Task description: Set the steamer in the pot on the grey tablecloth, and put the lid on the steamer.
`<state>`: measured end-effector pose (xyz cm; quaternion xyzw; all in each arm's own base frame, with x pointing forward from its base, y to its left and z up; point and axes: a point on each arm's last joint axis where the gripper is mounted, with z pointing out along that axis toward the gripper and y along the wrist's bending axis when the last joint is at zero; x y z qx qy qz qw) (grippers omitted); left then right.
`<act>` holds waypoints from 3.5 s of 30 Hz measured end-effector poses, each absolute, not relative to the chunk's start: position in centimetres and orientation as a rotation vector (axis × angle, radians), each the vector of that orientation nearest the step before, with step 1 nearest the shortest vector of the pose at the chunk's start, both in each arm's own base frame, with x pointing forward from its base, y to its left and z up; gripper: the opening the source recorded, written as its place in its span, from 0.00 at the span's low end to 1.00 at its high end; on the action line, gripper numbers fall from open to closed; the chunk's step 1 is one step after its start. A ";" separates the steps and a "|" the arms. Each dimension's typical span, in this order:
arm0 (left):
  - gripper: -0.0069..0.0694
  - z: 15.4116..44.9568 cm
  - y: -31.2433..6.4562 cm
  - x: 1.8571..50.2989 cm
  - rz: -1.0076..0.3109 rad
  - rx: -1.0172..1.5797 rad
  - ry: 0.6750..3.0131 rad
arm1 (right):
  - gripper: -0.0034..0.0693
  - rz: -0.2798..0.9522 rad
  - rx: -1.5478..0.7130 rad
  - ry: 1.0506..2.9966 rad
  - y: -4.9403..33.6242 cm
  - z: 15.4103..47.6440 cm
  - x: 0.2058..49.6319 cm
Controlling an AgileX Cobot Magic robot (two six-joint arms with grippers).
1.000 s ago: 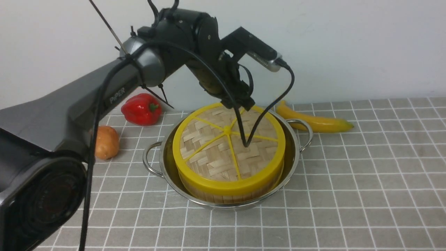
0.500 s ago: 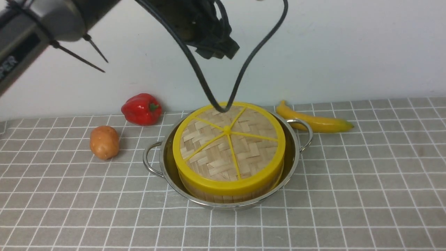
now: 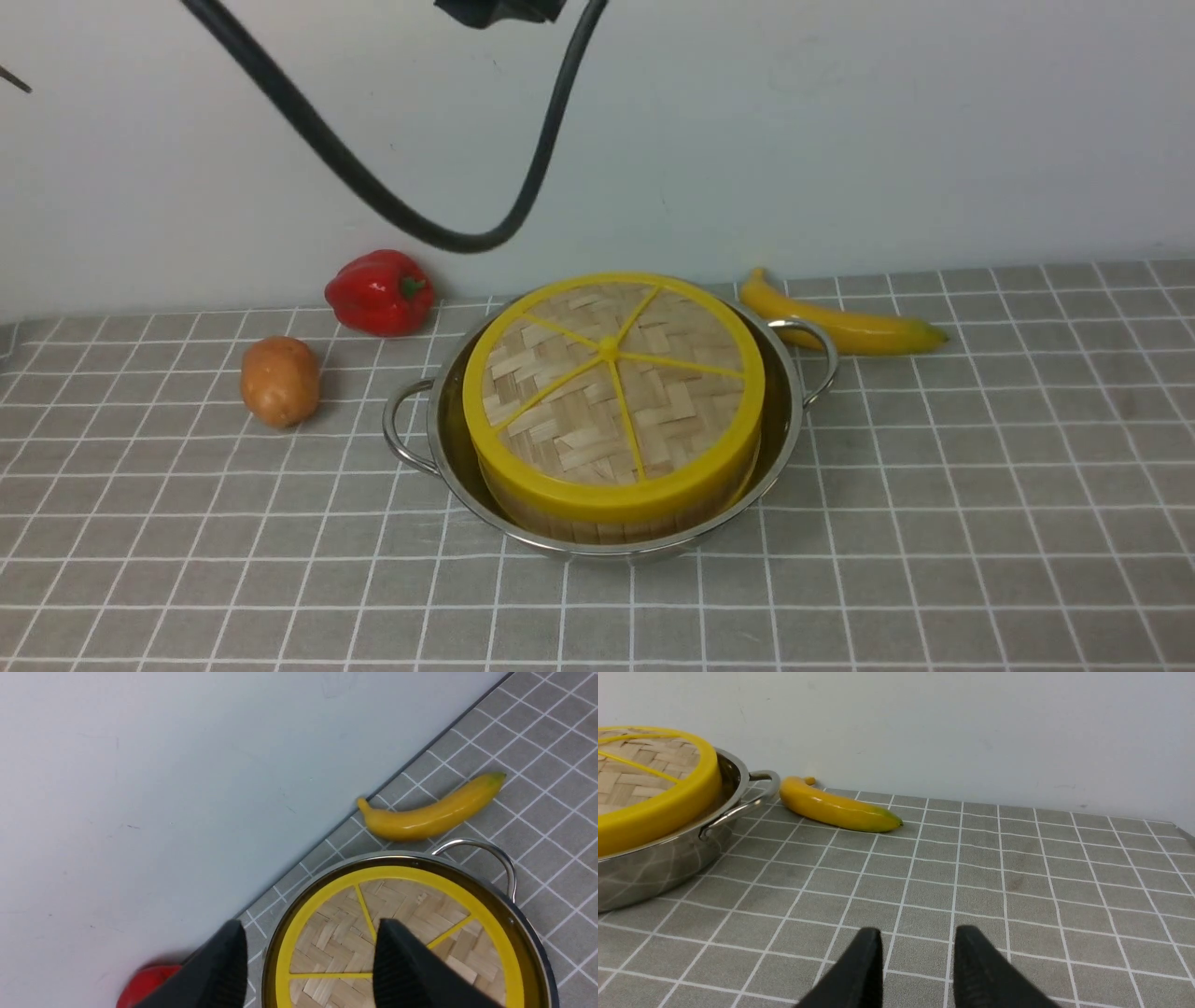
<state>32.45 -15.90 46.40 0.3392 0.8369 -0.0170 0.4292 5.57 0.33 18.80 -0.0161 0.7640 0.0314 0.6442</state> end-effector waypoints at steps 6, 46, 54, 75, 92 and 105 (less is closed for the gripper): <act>0.55 46.3 -14.7 32.2 0.059 0.769 2.176 | 0.38 0.072 -0.037 1.740 0.3 18.8 5.6; 0.55 27.1 0.6 5.7 0.108 0.028 1.865 | 0.38 0.072 -0.037 1.740 0.3 18.8 5.6; 0.55 22.2 0.6 5.1 0.120 0.015 1.838 | 0.38 0.072 -0.037 1.740 0.3 18.8 5.6; 0.55 19.5 0.6 4.9 0.117 0.013 1.860 | 0.38 0.072 -0.037 1.738 0.3 18.8 5.6; 0.55 17.8 0.5 5.3 0.100 0.014 1.851 | 0.38 0.072 -0.037 1.738 0.3 18.8 5.6; 0.55 17.8 0.5 5.3 0.102 0.015 1.851 | 0.38 0.072 -0.037 1.738 0.3 18.8 5.6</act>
